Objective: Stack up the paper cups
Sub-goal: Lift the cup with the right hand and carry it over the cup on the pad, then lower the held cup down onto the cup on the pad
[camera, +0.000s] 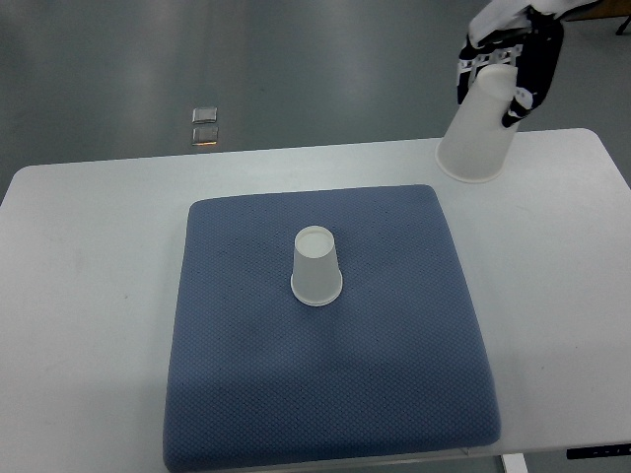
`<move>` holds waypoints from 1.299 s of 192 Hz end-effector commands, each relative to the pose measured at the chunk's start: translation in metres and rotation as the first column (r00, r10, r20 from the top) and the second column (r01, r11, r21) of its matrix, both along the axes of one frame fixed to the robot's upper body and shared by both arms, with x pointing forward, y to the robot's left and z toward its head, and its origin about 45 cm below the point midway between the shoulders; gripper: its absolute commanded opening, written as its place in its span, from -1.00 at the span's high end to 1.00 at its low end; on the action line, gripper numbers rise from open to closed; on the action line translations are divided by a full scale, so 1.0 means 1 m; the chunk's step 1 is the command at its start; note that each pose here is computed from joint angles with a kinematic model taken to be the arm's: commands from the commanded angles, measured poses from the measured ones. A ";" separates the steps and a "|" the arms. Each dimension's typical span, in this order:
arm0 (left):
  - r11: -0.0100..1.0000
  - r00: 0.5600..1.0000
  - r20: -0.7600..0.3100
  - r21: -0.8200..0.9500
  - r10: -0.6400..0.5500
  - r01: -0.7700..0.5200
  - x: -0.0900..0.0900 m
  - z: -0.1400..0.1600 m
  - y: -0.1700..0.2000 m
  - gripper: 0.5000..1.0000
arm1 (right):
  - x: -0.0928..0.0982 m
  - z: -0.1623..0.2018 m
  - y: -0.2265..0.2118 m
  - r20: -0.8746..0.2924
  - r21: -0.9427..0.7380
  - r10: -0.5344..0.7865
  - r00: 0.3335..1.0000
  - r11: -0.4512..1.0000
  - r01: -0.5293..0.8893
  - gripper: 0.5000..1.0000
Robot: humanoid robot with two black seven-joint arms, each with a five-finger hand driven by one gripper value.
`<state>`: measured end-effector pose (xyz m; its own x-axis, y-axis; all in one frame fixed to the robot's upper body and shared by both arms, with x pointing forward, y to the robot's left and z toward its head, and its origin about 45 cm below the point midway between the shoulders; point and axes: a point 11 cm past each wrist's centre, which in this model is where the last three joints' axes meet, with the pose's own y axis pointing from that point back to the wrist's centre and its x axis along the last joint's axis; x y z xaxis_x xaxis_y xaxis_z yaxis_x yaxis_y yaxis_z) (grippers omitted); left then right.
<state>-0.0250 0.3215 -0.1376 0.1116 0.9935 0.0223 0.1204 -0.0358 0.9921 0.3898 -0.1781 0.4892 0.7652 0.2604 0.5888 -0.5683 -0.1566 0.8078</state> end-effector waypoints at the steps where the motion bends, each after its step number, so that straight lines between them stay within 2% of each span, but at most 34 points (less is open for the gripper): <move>1: 1.000 1.000 0.000 -0.001 0.000 0.000 0.000 0.000 0.000 -1.00 | 0.000 -0.006 0.035 -0.010 -0.005 0.038 0.999 0.999 -0.038 0.16; 23: 1.000 1.000 0.000 0.000 0.002 -0.002 0.000 0.000 0.000 -1.00 | -0.002 -0.014 0.079 -0.019 0.006 0.112 0.994 0.994 -0.112 0.16; 81: 1.000 1.000 0.000 0.005 0.002 -0.002 0.000 0.000 0.002 -1.00 | 0.000 -0.039 0.130 -0.038 0.025 0.179 0.983 0.984 -0.178 0.16; 250: 1.000 1.000 0.000 0.000 0.002 -0.002 0.000 0.000 0.000 -1.00 | 0.015 -0.096 0.126 -0.062 0.083 0.138 0.989 0.988 -0.132 0.13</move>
<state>-0.0250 0.3211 -0.1377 0.1101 0.9937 0.0209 0.1201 -0.0342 0.9922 0.4041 -0.0517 0.3978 0.7599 0.3245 0.5632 -0.4866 -0.2904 0.8239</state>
